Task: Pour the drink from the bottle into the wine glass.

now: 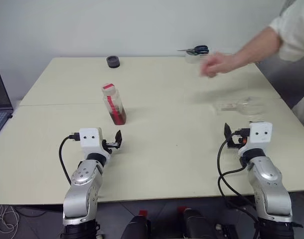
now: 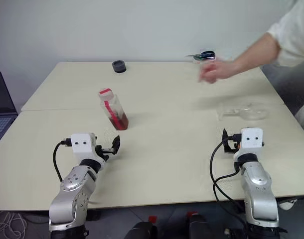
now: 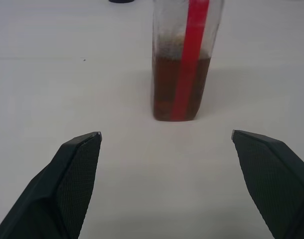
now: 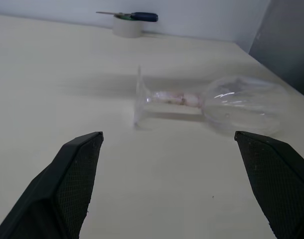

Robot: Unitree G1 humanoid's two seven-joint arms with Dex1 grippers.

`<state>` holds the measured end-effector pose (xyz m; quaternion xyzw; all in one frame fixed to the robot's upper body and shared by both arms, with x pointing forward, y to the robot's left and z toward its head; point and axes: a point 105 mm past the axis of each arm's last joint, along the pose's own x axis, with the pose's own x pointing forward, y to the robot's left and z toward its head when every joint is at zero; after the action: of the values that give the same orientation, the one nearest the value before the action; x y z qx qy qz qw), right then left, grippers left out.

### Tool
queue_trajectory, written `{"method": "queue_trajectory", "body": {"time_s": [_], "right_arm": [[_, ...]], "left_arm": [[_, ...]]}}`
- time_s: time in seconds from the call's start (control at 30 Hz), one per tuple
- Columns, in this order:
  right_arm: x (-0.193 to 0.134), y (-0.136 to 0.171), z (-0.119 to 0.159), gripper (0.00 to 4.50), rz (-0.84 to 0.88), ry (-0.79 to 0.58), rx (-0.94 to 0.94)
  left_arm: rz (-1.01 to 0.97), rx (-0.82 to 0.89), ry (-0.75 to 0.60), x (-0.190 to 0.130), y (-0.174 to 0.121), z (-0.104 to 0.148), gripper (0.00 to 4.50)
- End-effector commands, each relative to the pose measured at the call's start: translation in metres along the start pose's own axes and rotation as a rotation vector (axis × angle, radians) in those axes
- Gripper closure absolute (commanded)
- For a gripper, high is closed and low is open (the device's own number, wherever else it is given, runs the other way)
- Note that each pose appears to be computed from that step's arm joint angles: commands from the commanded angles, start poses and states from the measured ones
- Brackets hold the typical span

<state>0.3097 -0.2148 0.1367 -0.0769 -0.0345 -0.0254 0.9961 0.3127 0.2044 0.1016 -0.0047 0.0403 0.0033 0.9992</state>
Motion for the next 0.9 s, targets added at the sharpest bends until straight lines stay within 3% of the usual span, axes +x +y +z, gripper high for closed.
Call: {"method": "queue_trajectory", "body": {"time_s": [0.03, 0.73, 0.9], "right_arm": [[-0.002, -0.004, 0.017, 0.00, -0.030, -0.051, 0.000], [0.002, 0.002, 0.012, 0.00, -0.009, -0.020, 0.001], [0.008, 0.021, 0.026, 0.00, 0.136, -0.060, -0.001]], "left_arm": [[-0.021, 0.027, -0.048, -0.004, -0.005, 0.013, 0.04], [0.034, 0.022, -0.071, -0.011, -0.002, 0.016, 0.04], [0.043, 0.025, -0.088, -0.006, -0.002, 0.024, 0.04]]}}
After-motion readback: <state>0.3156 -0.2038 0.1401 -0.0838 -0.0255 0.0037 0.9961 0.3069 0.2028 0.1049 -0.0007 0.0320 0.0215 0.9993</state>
